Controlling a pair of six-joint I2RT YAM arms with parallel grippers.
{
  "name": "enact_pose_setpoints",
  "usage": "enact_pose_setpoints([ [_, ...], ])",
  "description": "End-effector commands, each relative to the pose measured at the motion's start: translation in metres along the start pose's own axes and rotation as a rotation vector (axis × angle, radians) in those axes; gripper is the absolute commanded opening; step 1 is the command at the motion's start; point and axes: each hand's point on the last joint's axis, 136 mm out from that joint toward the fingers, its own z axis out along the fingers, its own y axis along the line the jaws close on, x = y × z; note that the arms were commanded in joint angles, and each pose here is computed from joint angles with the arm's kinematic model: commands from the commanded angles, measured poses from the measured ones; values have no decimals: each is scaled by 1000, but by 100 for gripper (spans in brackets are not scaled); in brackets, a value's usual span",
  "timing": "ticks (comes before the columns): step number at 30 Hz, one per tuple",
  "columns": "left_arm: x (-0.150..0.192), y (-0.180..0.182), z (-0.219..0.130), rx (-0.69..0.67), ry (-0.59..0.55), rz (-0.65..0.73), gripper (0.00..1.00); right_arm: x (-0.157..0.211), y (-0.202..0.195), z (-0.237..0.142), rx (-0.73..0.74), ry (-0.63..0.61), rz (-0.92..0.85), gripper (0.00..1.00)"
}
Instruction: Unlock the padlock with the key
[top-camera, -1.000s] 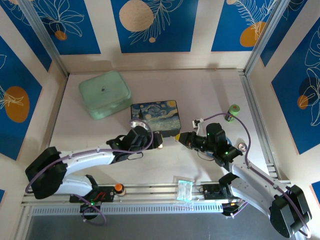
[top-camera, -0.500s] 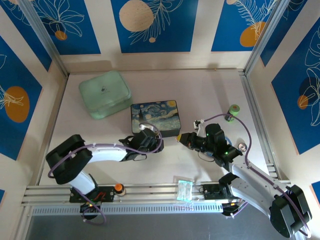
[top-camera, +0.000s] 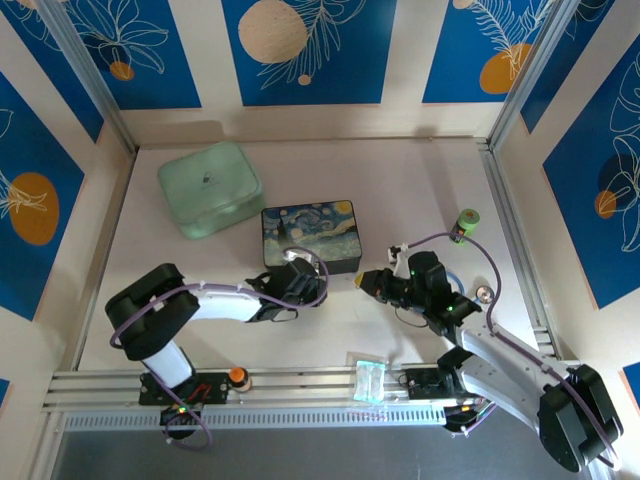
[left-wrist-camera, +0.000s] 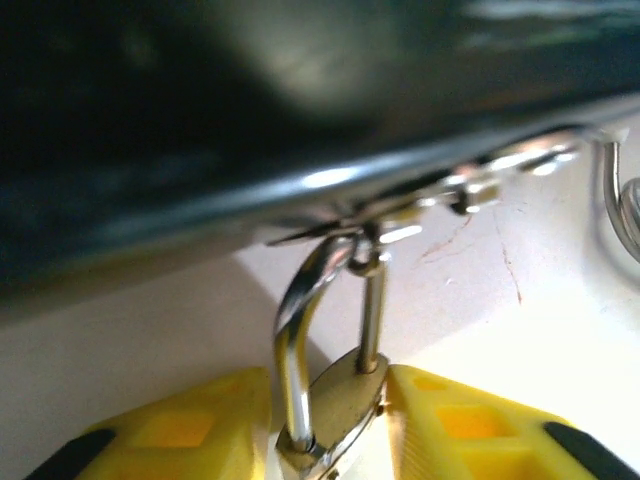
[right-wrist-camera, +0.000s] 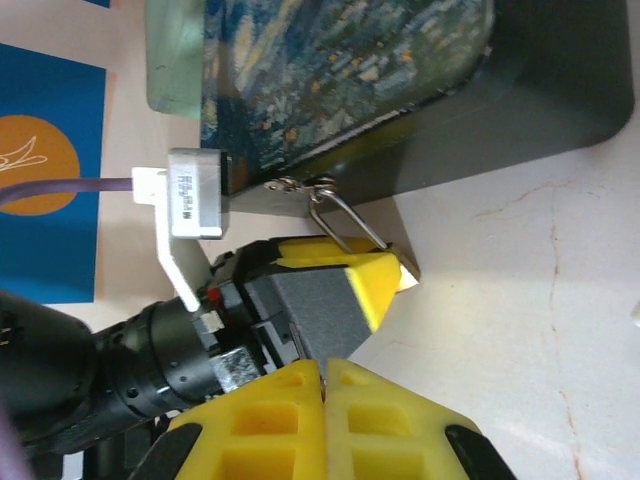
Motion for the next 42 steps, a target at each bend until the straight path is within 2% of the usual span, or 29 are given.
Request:
enact_pose_setpoints([
  [1, -5, -8, 0, 16, -18, -7, 31, 2, -9, 5, 16, -8, 13, 0],
  [7, -12, -14, -5, 56, -61, -50, 19, 6, -20, 7, 56, -23, 56, 0],
  [11, -16, -14, -7, 66, -83, -161, 15, 12, -31, 10, 75, -36, 139, 0],
  [16, -26, -17, -14, 137, -148, -356, 14, 21, -36, 16, 87, -5, 257, 0],
  [20, -36, -27, -19, 201, -173, -480, 14, 26, -25, 28, 31, 40, 326, 0],
  [24, -40, -29, -31, 202, -182, -582, 14, 25, -13, 41, -45, 64, 387, 0],
  [36, -47, -39, -37, 317, -183, -785, 12, 18, -1, 46, -97, 62, 364, 0],
  [42, -61, -44, -52, 368, -230, -842, 11, 8, 3, 47, -164, 74, 368, 0],
])
